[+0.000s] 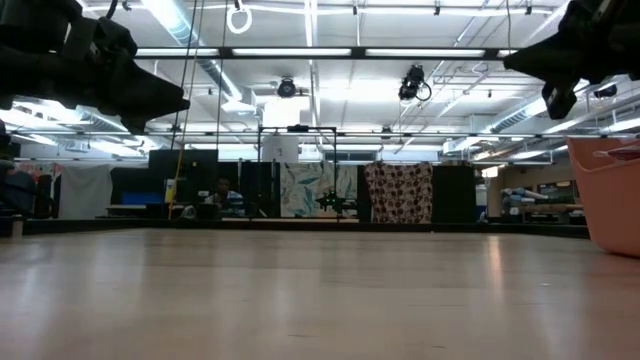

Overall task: Sort popcorn bags into baskets
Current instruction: Return to Home Position

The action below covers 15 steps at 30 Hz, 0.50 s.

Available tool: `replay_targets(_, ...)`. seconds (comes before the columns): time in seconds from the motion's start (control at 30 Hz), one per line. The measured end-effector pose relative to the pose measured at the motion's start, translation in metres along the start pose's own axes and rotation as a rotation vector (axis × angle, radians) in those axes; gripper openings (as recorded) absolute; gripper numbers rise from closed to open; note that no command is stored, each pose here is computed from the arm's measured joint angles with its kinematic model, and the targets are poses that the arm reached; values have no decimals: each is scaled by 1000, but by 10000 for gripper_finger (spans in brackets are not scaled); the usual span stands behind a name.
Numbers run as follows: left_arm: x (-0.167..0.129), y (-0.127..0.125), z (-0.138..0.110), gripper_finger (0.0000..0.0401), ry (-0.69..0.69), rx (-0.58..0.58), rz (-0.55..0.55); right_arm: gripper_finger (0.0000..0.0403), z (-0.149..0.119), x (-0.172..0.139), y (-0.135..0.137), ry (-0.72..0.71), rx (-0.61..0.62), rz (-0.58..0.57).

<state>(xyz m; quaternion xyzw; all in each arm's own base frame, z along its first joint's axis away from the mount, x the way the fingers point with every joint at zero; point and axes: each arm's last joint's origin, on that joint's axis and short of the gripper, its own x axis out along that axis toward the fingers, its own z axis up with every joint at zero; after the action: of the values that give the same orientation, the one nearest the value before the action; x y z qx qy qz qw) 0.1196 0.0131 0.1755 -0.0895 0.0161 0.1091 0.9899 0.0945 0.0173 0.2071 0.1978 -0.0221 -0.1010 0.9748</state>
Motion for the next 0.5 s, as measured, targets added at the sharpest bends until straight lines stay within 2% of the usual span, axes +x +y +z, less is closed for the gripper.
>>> replay_targets(0.17,0,-1,0,132,8,-18,-22,8,4,-9,-4,-54,-12,37)
replay_targets(0.5,0,-4,-1,132,12,-31,-46,11,-2,-11,-8,-15,-53,-3)
